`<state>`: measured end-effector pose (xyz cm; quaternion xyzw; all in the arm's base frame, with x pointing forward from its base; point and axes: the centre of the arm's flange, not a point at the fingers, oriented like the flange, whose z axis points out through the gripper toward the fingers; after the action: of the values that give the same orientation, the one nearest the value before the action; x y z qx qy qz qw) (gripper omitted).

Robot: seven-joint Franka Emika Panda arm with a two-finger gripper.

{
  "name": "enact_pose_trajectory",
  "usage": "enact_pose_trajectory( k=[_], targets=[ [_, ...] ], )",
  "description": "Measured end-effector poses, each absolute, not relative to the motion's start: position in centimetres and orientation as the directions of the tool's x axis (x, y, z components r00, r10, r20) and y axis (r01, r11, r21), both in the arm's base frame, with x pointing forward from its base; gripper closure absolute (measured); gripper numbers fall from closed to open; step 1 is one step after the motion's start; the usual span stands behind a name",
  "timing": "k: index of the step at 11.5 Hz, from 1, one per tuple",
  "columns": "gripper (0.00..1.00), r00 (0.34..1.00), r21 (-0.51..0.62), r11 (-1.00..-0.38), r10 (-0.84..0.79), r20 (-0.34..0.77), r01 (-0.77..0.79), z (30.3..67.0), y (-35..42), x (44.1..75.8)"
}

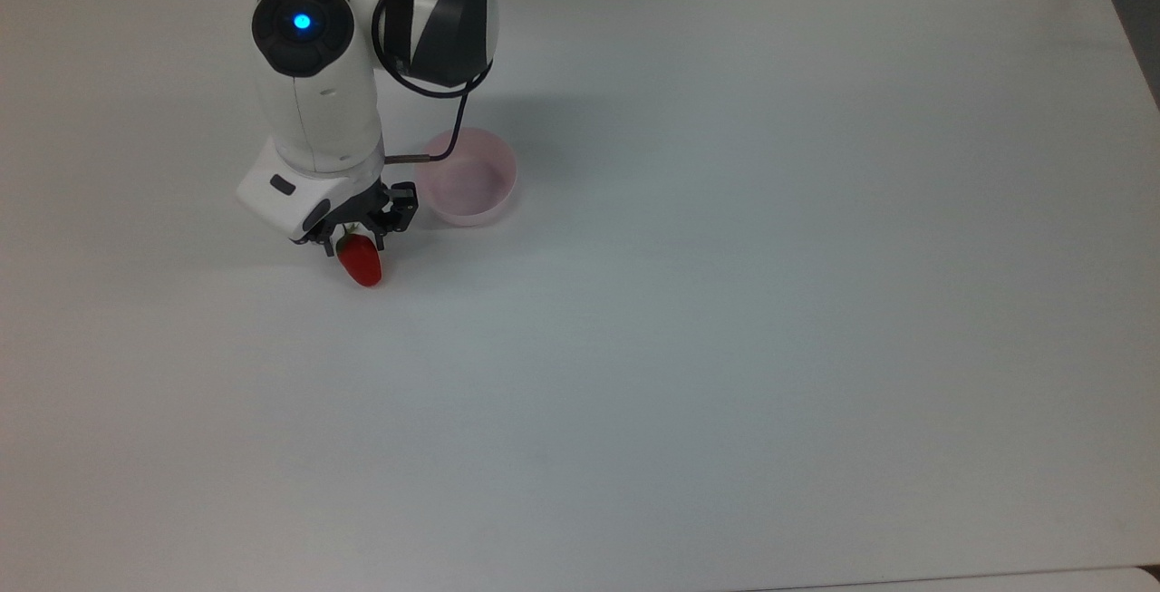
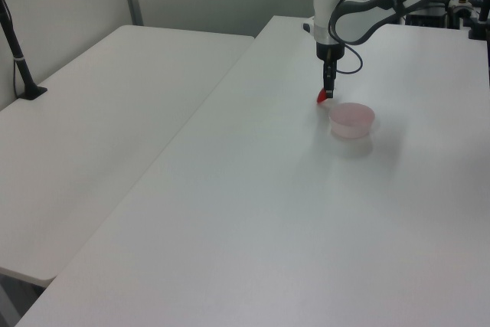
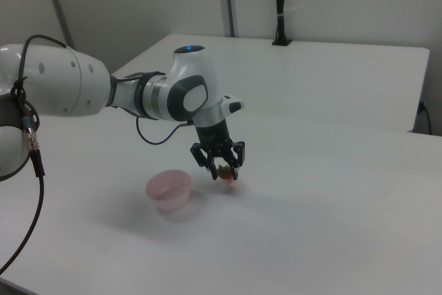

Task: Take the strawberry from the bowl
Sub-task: 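Lower the strawberry to the table and open the gripper, then raise the open gripper away from the strawberry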

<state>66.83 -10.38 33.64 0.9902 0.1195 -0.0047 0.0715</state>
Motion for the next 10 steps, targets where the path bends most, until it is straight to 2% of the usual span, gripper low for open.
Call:
enact_pose_trajectory(
  k=[2, 4, 6, 8, 10],
  targets=[
    [0.37, 0.971, 0.142, -0.961, 0.236, -0.031, 0.238, 33.4, -10.5, 66.8],
    [0.11, 0.974, 0.150, -0.963, 0.226, -0.012, 0.225, 34.4, -10.5, 67.1],
    [0.02, 0.978, 0.155, -0.966, 0.209, 0.000, 0.206, 37.5, -10.1, 67.0],
    [0.00, 0.980, 0.151, -0.969, 0.199, -0.006, 0.197, 42.1, -7.8, 65.9],
    [0.00, 0.992, 0.151, -0.981, 0.125, 0.004, 0.123, 46.8, -3.5, 64.4]
  ],
)
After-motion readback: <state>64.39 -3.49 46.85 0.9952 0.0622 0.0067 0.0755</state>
